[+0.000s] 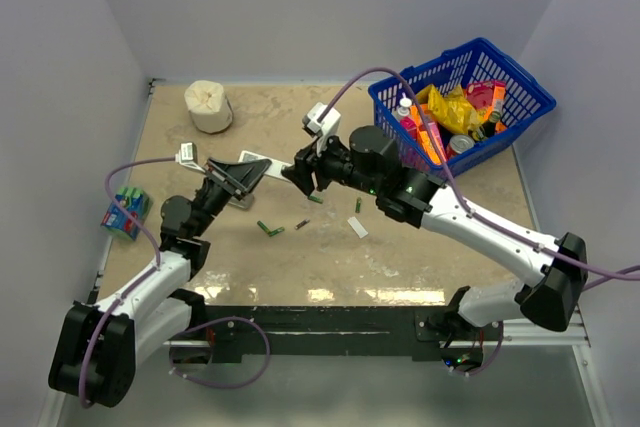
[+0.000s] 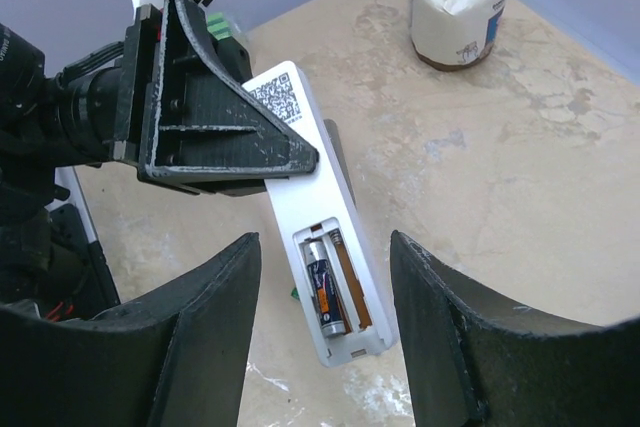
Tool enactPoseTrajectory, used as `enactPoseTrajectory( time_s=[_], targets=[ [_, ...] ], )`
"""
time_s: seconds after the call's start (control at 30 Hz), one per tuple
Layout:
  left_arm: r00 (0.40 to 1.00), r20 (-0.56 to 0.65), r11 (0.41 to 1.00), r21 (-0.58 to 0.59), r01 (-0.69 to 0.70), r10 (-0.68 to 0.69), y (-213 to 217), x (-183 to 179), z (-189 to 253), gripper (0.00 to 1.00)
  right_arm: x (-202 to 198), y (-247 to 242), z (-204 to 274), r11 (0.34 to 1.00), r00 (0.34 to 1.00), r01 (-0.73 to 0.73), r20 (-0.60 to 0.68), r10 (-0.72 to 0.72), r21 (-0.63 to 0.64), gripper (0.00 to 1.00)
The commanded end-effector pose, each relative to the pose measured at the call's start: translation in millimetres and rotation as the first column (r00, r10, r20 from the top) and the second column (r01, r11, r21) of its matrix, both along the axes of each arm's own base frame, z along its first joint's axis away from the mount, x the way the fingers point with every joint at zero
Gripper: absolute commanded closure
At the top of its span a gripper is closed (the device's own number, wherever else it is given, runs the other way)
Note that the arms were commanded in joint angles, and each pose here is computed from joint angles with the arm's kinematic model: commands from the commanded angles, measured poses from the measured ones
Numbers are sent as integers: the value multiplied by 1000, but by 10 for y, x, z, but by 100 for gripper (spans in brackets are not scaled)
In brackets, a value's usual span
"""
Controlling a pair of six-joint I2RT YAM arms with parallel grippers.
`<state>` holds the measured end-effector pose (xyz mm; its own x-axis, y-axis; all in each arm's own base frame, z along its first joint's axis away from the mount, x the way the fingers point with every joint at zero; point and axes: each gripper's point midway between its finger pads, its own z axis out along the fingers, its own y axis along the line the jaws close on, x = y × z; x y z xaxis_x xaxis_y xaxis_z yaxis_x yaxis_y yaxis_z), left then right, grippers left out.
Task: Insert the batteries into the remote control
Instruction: Load the battery into the remote control.
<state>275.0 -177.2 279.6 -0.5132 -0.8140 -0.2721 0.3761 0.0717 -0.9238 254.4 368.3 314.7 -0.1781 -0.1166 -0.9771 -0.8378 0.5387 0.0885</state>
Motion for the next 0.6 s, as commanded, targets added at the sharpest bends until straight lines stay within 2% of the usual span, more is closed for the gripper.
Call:
enactPoseTrajectory(
  time_s=[0.0,0.07,0.1,0.17,0.2,0.27,0.33,0.57],
  targets=[
    [997,82,1000,17,15,-16,-32,-37,226,100,28,-20,192,1000,999,0,32,1,-21,42],
    [997,79,999,25,22,-24,-40,-35,216,100,22,-34,280,999,999,-9,54,11,-36,44],
    [997,70,999,33,27,-29,-51,-27,208,100,-1,-66,207,997,1000,-11,25,13,-75,45],
    [997,68,998,57,34,-38,-67,-18,186,100,43,-83,250,990,998,-15,51,23,-140,49],
    [997,67,997,66,36,-41,-72,-11,185,100,3,-132,110,978,999,-27,11,30,-207,50],
    [996,66,996,81,48,-53,-84,-16,167,100,-1,-176,171,968,999,-37,9,41,-246,51],
    [997,58,995,88,50,-56,-77,2,140,100,-53,-245,6,943,997,-69,-36,61,-325,53],
    [995,36,984,153,90,-96,-131,33,48,100,-212,-313,-80,904,986,-157,-114,121,-398,61]
  ],
)
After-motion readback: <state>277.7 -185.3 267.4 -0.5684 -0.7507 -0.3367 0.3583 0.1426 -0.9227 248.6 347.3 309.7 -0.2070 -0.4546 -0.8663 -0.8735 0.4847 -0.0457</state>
